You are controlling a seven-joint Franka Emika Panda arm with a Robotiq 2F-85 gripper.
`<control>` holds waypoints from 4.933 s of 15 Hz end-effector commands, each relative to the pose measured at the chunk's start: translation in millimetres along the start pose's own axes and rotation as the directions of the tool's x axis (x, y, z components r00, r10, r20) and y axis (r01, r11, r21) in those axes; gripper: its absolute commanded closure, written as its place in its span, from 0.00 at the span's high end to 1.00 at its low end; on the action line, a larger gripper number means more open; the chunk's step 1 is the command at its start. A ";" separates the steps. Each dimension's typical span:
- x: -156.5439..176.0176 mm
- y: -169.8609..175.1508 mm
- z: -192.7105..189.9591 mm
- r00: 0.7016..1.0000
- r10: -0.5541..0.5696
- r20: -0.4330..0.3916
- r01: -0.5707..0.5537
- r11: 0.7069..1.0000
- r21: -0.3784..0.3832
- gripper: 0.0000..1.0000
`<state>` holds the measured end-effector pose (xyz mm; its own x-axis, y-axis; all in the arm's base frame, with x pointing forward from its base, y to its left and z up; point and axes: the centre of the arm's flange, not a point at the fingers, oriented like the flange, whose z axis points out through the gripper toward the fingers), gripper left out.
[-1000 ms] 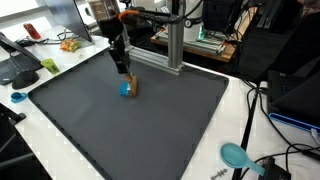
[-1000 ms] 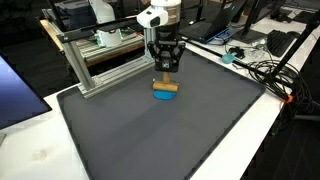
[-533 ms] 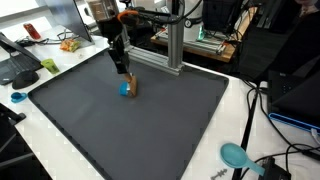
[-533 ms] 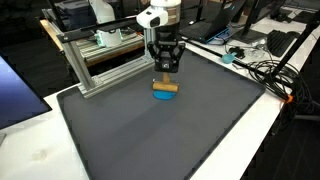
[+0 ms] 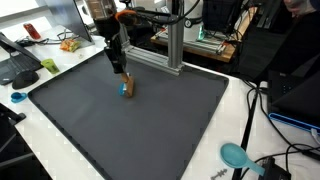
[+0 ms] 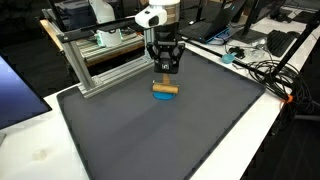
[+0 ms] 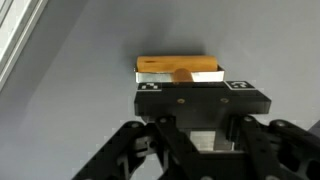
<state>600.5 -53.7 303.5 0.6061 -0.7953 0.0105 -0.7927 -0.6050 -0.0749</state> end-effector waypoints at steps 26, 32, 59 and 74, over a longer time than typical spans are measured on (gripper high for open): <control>33.2 -15.8 44.2 0.978 -0.122 -0.170 0.118 0.992 -0.032 0.23; 39.6 4.6 -17.2 0.970 -0.139 -0.201 0.136 0.990 -0.030 0.23; -15.9 -17.8 39.4 0.916 -0.398 -0.044 0.395 0.917 -0.057 0.23; -4.9 -20.0 50.4 0.922 -0.378 -0.090 0.374 0.926 -0.057 0.23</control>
<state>609.1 -37.5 302.3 0.8591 -0.4967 0.1237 -0.4976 -0.8670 -0.0254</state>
